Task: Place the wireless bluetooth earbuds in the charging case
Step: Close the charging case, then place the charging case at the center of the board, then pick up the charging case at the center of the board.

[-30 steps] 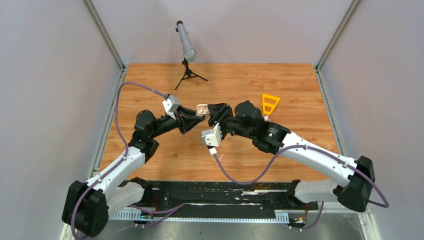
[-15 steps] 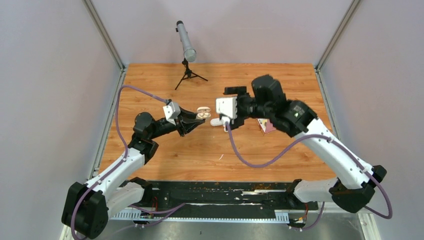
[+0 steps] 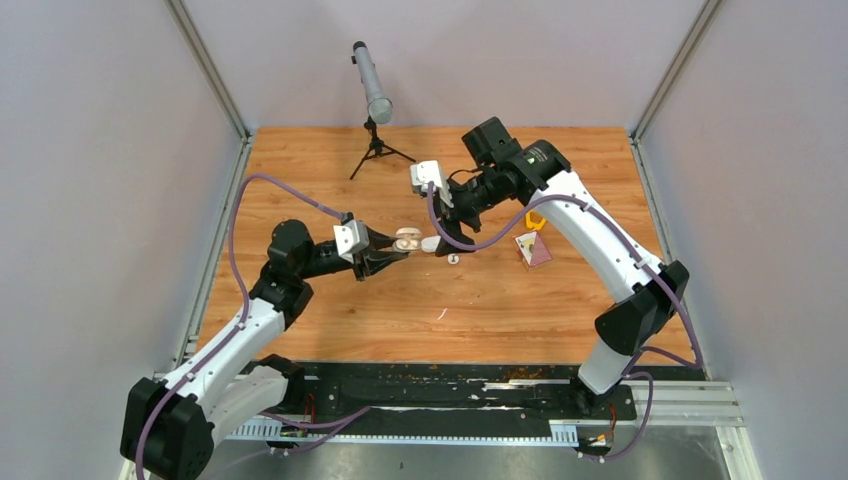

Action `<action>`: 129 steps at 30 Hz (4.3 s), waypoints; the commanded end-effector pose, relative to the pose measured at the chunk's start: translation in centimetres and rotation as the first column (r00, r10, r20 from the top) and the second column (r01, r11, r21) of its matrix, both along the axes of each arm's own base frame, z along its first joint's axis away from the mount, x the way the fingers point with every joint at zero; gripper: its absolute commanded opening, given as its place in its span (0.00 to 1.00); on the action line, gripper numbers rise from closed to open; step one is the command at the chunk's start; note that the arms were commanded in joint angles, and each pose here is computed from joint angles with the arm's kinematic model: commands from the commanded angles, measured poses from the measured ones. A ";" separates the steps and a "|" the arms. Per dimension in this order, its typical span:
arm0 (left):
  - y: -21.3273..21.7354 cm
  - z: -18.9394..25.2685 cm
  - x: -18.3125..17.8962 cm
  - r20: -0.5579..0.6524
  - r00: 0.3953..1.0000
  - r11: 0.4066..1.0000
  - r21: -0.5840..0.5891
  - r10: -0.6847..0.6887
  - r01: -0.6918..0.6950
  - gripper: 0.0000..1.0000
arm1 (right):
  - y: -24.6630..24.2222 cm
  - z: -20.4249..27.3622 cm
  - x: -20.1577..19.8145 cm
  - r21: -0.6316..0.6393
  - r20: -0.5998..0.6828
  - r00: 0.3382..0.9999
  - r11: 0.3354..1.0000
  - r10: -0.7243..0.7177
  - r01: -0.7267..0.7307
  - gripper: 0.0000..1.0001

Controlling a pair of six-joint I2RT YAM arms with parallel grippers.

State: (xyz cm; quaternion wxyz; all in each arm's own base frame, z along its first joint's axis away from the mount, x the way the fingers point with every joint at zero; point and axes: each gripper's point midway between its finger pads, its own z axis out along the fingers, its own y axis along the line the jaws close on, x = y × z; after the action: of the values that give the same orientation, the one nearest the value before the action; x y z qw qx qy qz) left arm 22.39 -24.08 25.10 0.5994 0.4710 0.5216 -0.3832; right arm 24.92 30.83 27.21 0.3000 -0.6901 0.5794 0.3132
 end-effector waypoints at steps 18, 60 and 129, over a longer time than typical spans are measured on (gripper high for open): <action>-0.7 3.3 3.4 -0.152 0.979 0.982 -0.107 0.136 -0.153 0.00 | 2.9 1.3 -1.6 0.039 0.078 0.996 0.999 0.033 -0.036 0.79; 7.7 -23.0 4.8 -0.876 -0.019 0.860 0.477 0.482 -0.182 0.34 | -1.7 -17.1 13.7 -0.151 -0.011 0.996 0.985 -0.085 0.082 0.66; -1.8 14.3 4.5 -0.418 0.908 0.988 -0.148 -0.030 -0.036 0.59 | 2.0 11.1 2.6 0.275 0.871 0.456 0.949 -0.179 -0.152 0.23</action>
State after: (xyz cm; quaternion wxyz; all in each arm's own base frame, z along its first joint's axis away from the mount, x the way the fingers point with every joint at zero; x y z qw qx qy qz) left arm 27.84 -24.15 36.84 0.5267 0.3310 0.6305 -0.4643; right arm 26.58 32.62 36.09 0.6343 -0.7149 0.2931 0.0277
